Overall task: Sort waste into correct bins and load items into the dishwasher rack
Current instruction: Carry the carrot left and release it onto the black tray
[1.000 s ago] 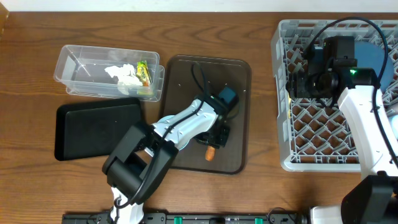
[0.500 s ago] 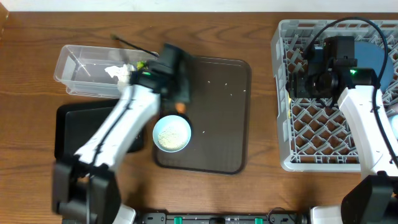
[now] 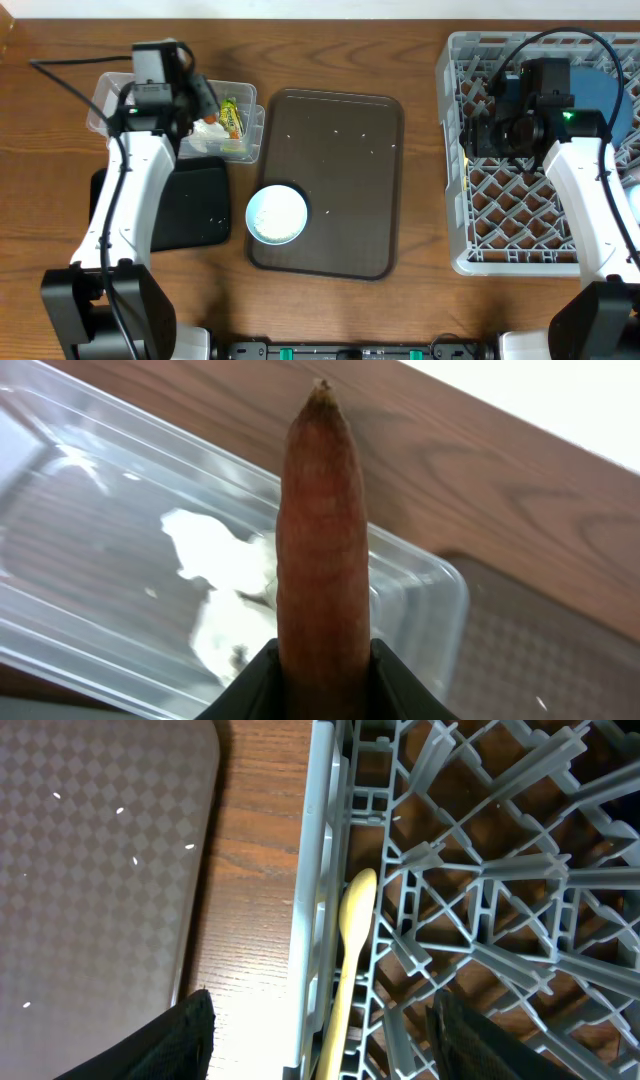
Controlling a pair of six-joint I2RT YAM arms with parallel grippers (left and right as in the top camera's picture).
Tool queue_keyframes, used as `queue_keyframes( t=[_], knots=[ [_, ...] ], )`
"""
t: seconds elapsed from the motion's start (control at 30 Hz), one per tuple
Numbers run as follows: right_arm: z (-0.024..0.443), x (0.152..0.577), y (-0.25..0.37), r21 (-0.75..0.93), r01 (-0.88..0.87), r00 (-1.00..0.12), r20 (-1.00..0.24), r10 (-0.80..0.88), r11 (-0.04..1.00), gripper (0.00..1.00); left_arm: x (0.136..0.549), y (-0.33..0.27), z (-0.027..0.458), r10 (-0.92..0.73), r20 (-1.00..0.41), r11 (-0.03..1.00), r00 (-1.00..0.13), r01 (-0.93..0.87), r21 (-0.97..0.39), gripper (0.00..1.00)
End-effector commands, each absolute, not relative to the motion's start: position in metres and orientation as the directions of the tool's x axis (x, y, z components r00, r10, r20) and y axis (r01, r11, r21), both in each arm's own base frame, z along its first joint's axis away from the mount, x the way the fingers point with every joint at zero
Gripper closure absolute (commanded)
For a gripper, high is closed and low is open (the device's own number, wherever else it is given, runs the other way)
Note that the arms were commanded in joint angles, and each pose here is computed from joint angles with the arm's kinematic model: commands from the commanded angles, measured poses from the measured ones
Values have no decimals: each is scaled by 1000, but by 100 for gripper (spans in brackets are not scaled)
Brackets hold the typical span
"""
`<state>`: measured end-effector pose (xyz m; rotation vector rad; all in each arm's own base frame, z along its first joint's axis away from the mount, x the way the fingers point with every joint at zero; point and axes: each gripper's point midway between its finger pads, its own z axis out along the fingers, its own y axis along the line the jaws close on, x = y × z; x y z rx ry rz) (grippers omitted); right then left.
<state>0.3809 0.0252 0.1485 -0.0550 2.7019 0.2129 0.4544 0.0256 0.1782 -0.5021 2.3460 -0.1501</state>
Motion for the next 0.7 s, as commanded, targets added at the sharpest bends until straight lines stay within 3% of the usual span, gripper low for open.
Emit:
queue_keyframes(
  t=[0.0,0.33,0.67],
  knots=[
    [150,382,27,151,-70,-906,-423,0,986,33,464,44,169,-416,-639,906,-647,-358,-227,73],
    [150,381,27,151,-70,-906,-422,0,986,32,484,58,117,-506,-583,857,-635,-444,-261,73],
    [150,382,27,151,-70,-906,-423,0,986,32,484,58,110,-510,-571,855,-643,-450,-257,73]
  ],
)
